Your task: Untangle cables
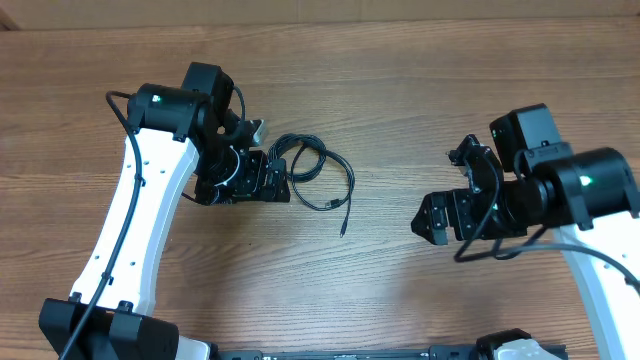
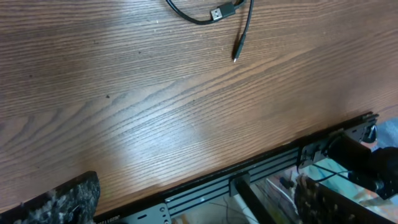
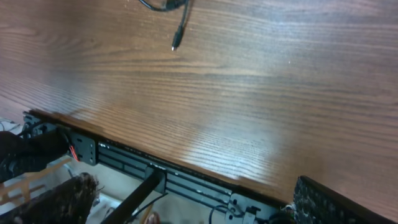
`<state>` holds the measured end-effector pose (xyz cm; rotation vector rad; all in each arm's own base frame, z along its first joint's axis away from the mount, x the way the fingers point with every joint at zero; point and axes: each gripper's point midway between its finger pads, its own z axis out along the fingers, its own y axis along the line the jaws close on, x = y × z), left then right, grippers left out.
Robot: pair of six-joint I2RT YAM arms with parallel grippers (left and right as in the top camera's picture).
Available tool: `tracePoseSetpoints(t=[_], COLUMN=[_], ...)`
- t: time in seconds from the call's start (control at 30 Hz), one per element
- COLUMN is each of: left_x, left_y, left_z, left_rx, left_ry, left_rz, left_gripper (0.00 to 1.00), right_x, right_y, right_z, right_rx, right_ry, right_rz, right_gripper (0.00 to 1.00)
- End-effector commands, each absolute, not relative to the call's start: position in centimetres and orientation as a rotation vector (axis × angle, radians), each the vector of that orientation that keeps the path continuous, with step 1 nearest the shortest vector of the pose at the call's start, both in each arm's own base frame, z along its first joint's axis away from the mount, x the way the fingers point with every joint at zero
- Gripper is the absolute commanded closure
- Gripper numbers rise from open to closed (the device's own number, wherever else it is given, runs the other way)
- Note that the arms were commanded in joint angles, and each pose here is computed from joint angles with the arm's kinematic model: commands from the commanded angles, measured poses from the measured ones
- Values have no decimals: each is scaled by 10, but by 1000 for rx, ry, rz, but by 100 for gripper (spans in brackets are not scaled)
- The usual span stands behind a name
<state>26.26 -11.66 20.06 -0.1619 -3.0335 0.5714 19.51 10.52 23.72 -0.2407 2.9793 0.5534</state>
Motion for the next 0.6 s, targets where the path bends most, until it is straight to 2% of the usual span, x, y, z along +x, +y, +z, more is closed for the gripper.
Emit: tracePoseSetpoints(t=[0.0,0.57], left_x=[266,265], left_y=[-123,-157], left_z=[204,201], left_rx=[-120,-305], left_ry=[-3032,-3053], left_rz=[601,621], left_gripper=[1,1], right_x=[200,206], right_y=[106,107], right_z=[238,215], right_rx=[-231,-164], right_ry=[2995,3137], right_rz=[550,541], right_gripper=[0,0])
